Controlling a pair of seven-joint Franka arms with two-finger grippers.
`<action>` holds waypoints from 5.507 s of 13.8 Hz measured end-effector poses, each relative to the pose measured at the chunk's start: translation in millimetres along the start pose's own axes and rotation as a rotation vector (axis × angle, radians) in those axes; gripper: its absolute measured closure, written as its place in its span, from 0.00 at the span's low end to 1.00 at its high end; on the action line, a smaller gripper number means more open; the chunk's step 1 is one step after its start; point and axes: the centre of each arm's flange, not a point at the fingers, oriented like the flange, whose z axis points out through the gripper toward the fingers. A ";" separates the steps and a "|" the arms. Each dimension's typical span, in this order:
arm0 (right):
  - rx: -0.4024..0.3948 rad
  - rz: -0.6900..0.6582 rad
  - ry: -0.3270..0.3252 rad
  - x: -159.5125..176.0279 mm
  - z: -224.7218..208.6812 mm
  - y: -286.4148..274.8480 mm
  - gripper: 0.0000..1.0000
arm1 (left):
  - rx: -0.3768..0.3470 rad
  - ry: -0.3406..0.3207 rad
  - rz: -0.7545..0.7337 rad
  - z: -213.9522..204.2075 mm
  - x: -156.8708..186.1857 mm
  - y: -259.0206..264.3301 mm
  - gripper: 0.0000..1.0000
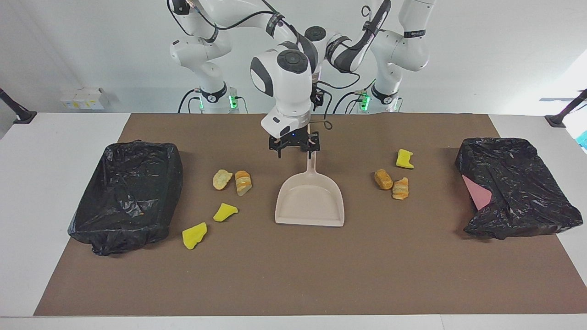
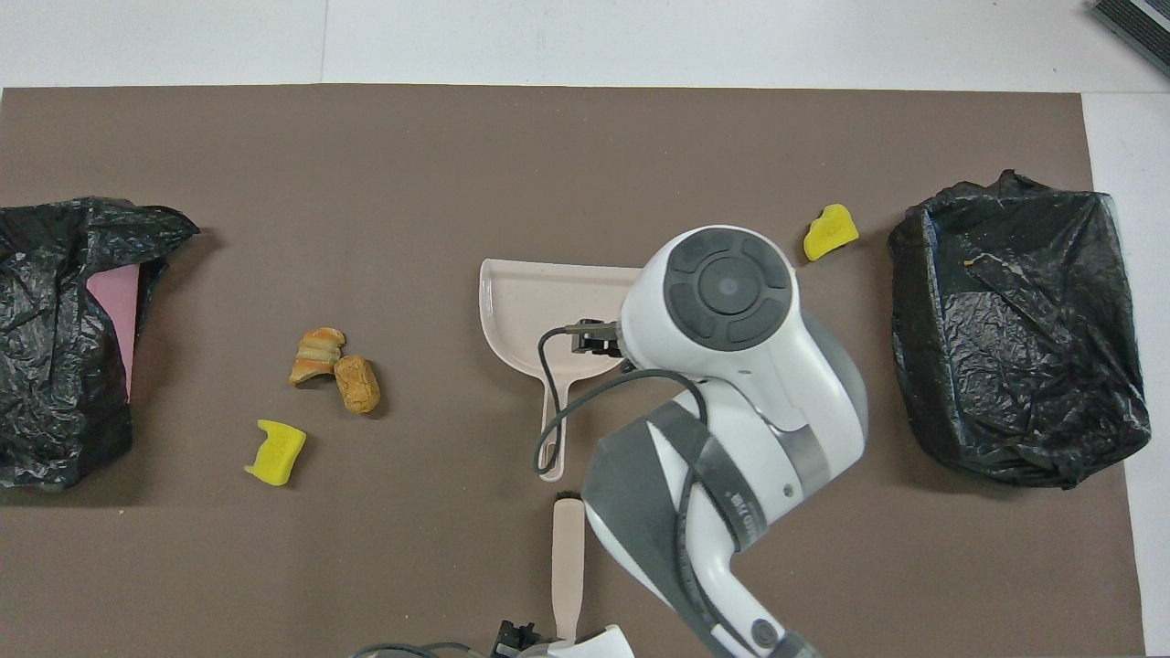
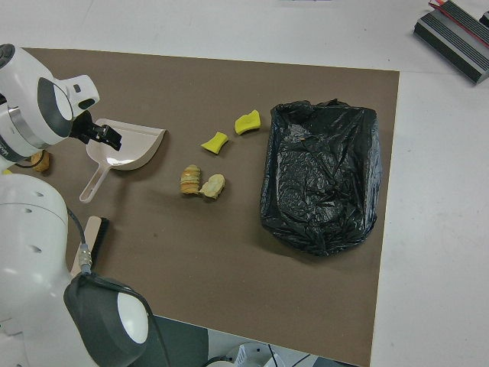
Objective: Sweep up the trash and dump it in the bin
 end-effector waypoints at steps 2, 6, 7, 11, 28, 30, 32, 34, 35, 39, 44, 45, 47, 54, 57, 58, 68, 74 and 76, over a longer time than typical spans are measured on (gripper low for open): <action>0.005 -0.031 -0.003 -11.1 29.4 -28.4 0.00 | 0.004 -0.005 -0.012 1.7 -0.6 -1.5 0.30; -0.010 -0.047 -0.033 -16.2 73.3 -43.5 0.00 | 0.013 -0.015 -0.028 5.2 -2.3 -4.3 0.34; -0.017 -0.052 -0.041 -19.8 79.1 -44.6 0.00 | 0.015 -0.019 -0.033 5.8 -2.4 -5.3 0.43; -0.029 -0.062 -0.069 -33.2 93.2 -47.0 0.00 | 0.024 -0.029 -0.075 6.5 8.1 -19.4 0.73; -0.017 -0.036 -0.110 -44.3 97.7 -38.4 0.69 | 0.190 -0.081 -0.143 -55.9 47.1 -151.6 0.73; -0.012 -0.035 -0.104 -42.0 91.0 -35.6 0.69 | 0.194 -0.087 -0.139 -74.7 46.6 -179.0 0.73; -0.007 -0.071 -0.098 -41.9 77.9 -32.7 0.69 | 0.193 -0.076 -0.171 -85.7 47.6 -198.2 0.73; -0.001 -0.109 -0.087 -39.3 59.7 -25.7 0.69 | 0.192 -0.074 -0.216 -88.1 51.9 -215.5 0.73; 0.003 -0.142 -0.083 -35.1 51.2 -18.6 0.69 | 0.190 -0.069 -0.246 -89.5 54.8 -226.3 0.73; -0.018 -0.436 -0.117 -19.3 45.0 12.8 0.69 | 0.173 -0.014 -0.380 -97.5 68.8 -279.1 0.73; -0.046 -0.739 -0.115 4.0 45.5 45.1 0.69 | 0.158 0.031 -0.489 -98.7 77.9 -327.3 0.73; -0.048 -0.793 -0.117 6.0 45.6 48.2 0.69 | 0.156 0.032 -0.491 -98.3 78.3 -337.9 0.73; -0.047 -0.898 -0.125 9.8 46.0 54.6 0.69 | 0.152 0.015 -0.477 -97.2 74.5 -366.3 0.73; -0.053 -1.164 -0.158 19.7 48.0 74.8 0.69 | 0.113 -0.192 -0.597 -77.6 35.7 -416.4 0.73; -0.059 -1.222 -0.163 20.4 49.1 77.0 0.69 | 0.102 -0.187 -0.658 -65.2 42.1 -405.0 0.73; -0.057 -1.245 -0.166 21.5 49.6 79.2 0.69 | 0.083 -0.164 -0.671 -60.6 50.2 -398.5 0.73; -0.118 -1.463 -0.200 29.8 54.3 97.6 0.69 | -0.015 -0.100 -0.543 -50.4 149.9 -368.7 0.73; -0.132 -1.484 -0.219 25.3 60.8 96.7 0.69 | -0.009 -0.094 -0.435 -45.0 158.1 -314.0 0.73; -0.132 -1.487 -0.231 22.7 65.9 97.6 0.69 | -0.039 -0.078 -0.411 -40.6 162.6 -288.4 0.73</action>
